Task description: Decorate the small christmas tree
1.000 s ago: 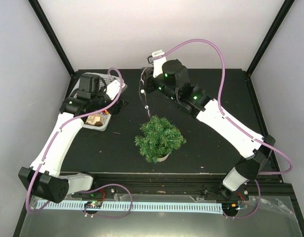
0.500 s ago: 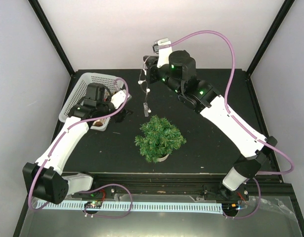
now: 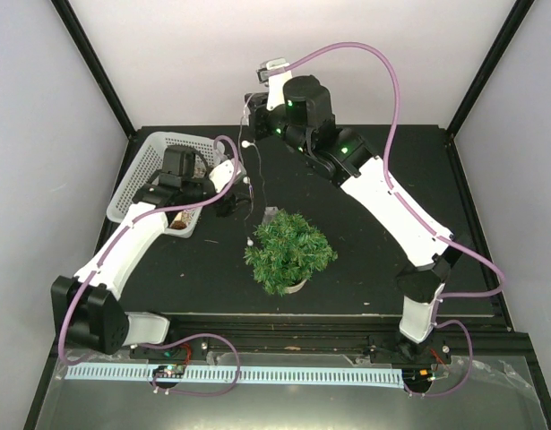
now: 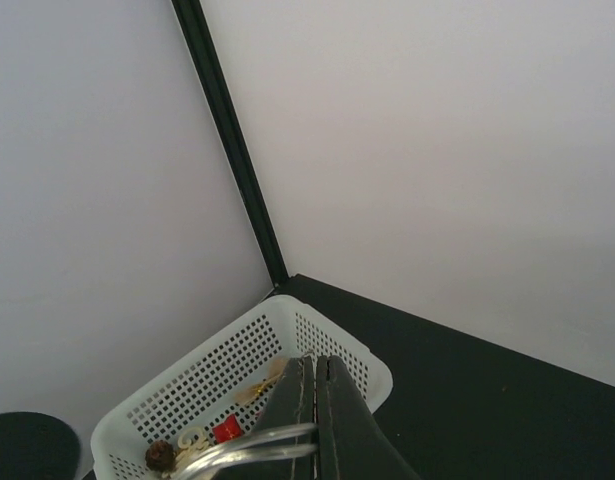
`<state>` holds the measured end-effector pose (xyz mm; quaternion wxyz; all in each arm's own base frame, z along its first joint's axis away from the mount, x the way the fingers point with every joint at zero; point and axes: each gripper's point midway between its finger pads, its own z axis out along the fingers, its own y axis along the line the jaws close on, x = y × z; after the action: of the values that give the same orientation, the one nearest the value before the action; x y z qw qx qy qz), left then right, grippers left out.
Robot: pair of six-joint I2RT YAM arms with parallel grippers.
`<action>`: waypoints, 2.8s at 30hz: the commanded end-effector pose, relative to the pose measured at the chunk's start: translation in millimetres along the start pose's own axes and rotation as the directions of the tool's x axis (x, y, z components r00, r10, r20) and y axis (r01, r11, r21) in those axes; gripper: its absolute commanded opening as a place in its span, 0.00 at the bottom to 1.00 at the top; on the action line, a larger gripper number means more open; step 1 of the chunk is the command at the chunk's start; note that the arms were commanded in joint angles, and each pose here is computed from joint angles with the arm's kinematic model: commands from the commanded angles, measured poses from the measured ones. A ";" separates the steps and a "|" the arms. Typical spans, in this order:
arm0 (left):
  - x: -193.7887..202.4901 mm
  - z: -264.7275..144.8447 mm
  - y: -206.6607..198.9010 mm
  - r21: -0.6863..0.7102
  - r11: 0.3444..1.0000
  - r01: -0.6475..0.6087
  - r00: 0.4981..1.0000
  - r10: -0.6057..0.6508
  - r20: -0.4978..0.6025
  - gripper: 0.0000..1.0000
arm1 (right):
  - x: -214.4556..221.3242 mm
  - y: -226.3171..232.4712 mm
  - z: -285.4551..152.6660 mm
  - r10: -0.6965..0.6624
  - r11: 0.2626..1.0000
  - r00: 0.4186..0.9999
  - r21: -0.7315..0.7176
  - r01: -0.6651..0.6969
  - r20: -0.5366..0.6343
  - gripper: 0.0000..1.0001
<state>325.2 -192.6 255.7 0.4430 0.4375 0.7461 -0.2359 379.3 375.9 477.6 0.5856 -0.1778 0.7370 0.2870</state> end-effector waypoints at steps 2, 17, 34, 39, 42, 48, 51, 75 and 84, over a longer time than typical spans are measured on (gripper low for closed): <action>-8.8 8.8 -13.0 0.124 0.988 -0.087 0.994 0.077 0.081 0.61 | -18.7 2.1 -5.9 0.006 1.000 0.999 -0.010 -0.005 0.031 0.01; 9.0 18.5 16.6 0.094 0.993 -0.074 0.994 0.065 0.093 0.56 | -22.4 -0.4 -4.6 -0.007 1.000 0.999 0.003 0.007 0.040 0.01; 30.6 35.6 10.1 0.168 0.980 -0.104 0.987 0.081 0.139 0.54 | -21.3 8.5 -1.7 0.029 0.998 0.999 -0.048 -0.028 0.028 0.01; 43.2 54.7 14.3 0.229 0.972 -0.060 0.993 0.035 0.112 0.32 | -30.1 12.7 -9.3 0.037 0.997 0.998 -0.071 -0.034 0.045 0.01; 49.0 63.3 17.7 0.253 0.967 -0.020 0.996 -0.003 0.090 0.25 | -37.3 13.5 -15.2 0.034 0.997 0.998 -0.073 -0.030 0.060 0.01; 54.1 67.5 14.8 0.266 0.964 -0.003 0.995 -0.024 0.095 0.24 | -42.1 11.5 -21.3 0.029 0.997 0.997 -0.067 -0.025 0.067 0.01; 53.8 67.3 15.5 0.260 0.965 -0.004 0.995 -0.022 0.096 0.24 | -39.7 10.3 -20.1 0.030 0.998 0.998 -0.064 -0.026 0.059 0.01; 31.2 20.5 31.7 0.115 0.992 -0.054 0.998 0.052 0.023 0.02 | -18.7 -34.2 -31.2 0.008 0.997 1.000 0.078 -0.008 0.000 0.01; -35.2 -54.4 44.6 -0.138 0.971 -0.198 0.980 0.200 0.002 0.02 | -19.0 -59.2 -79.8 -0.034 0.981 0.999 0.190 0.029 0.021 0.01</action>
<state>358.4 -157.8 275.0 0.4794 0.4715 0.7137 -0.1962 374.7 313.5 460.7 0.5704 -0.1538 0.7739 0.2283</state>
